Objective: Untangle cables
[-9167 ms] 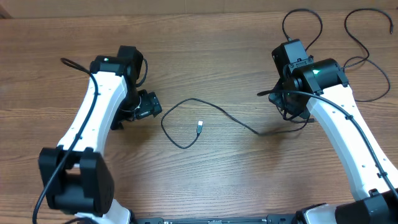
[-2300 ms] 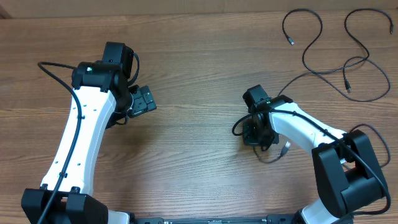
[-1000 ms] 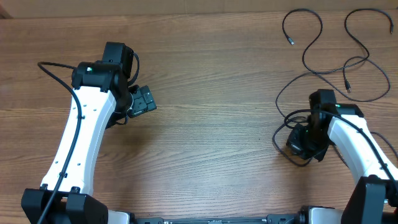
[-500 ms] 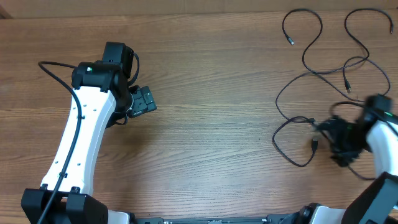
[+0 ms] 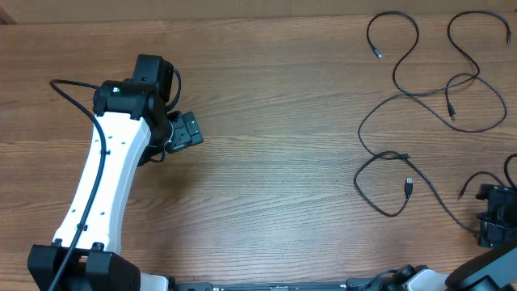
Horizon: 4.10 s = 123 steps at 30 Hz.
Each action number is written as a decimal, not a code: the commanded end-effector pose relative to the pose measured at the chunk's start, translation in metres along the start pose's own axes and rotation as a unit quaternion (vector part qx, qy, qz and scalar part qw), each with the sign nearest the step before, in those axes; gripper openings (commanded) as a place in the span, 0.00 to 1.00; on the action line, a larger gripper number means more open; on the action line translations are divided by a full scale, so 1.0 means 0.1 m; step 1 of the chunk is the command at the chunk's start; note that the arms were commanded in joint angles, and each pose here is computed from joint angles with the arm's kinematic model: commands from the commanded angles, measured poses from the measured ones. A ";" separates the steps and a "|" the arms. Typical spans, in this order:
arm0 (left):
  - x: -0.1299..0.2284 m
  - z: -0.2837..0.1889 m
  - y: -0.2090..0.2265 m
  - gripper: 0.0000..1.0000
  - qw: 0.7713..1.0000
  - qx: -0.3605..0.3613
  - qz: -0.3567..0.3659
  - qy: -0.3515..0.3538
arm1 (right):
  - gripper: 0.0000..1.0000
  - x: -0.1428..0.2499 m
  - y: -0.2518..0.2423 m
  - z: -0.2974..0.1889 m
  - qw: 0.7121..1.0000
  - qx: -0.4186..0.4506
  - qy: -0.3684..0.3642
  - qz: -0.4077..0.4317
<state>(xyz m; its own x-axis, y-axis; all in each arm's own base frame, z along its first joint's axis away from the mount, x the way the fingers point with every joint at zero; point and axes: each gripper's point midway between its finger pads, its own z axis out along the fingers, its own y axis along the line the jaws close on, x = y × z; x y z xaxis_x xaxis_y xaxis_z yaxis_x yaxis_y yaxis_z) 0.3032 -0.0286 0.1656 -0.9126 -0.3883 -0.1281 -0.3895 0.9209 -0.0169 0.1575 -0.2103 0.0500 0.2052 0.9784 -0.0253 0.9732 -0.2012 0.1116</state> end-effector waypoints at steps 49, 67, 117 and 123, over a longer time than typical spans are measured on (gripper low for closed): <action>-0.06 -0.02 0.00 1.00 1.000 -0.001 0.007 -0.012 | 0.43 -0.16 -0.26 0.48 0.996 0.079 -0.021 0.041; -0.06 -0.02 0.01 1.00 1.000 -0.001 0.011 -0.012 | 0.04 -0.27 -0.14 0.53 0.996 0.076 -0.023 0.037; -0.07 -0.03 0.00 1.00 1.000 0.000 0.011 -0.014 | 0.87 0.82 1.14 -0.20 0.942 -0.046 0.092 -0.319; -0.08 -0.03 0.00 1.00 1.000 0.000 0.011 -0.015 | 0.76 1.38 1.04 -0.03 0.906 0.001 0.095 -0.412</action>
<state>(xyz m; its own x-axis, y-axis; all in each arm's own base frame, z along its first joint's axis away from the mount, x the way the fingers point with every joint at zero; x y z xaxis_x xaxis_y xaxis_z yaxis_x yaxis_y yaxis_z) 0.3071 -0.0291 0.1662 -0.9133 -0.3816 -0.1424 -0.3822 0.9238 -0.0240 0.2899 -0.1158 0.0698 -0.5250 0.8474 0.0790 0.8443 0.5068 0.1741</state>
